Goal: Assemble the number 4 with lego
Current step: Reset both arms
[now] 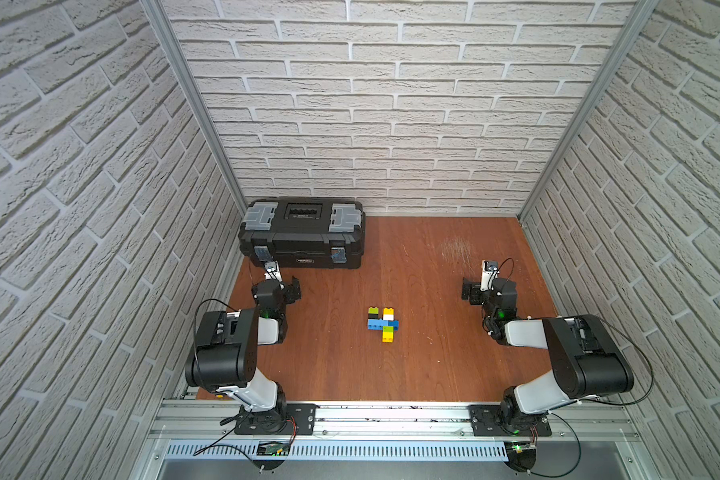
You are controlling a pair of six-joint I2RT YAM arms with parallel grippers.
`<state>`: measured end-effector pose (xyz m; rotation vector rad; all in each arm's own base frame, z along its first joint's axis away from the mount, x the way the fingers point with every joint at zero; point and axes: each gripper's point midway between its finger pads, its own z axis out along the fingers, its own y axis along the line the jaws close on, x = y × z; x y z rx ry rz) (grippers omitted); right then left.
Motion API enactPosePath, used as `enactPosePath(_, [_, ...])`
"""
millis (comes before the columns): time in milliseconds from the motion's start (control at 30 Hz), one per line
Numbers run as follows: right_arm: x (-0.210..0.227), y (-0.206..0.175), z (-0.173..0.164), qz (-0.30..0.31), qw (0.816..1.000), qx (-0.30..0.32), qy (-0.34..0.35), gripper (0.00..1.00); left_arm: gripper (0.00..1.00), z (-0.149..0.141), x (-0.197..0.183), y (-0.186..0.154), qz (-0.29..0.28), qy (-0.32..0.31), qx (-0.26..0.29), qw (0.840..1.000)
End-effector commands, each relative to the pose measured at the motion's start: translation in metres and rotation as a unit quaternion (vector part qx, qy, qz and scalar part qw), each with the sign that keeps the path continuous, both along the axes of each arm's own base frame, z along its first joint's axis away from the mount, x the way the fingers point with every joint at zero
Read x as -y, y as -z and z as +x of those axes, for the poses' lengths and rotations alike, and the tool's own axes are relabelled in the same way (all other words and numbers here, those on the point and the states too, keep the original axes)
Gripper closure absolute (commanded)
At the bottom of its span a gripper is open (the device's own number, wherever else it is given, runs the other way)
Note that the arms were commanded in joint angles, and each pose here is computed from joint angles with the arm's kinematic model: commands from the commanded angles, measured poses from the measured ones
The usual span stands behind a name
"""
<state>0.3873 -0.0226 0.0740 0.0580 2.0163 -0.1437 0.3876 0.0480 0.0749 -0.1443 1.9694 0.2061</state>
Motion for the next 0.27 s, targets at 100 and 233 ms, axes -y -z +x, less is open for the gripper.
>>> enactPosePath(100, [-0.0031, -0.0164, 0.0107, -0.001, 1.000, 0.024, -0.010, 0.01, 0.02, 0.0050, 0.0000, -0.0139, 0.005, 0.003, 0.026, 1.000])
enactPosePath(233, [-0.0032, -0.0194, 0.0074, -0.002, 0.999, 0.033, -0.010, 0.01, 0.02, 0.0052, 0.0001, -0.0146, 0.005, 0.003, 0.027, 1.000])
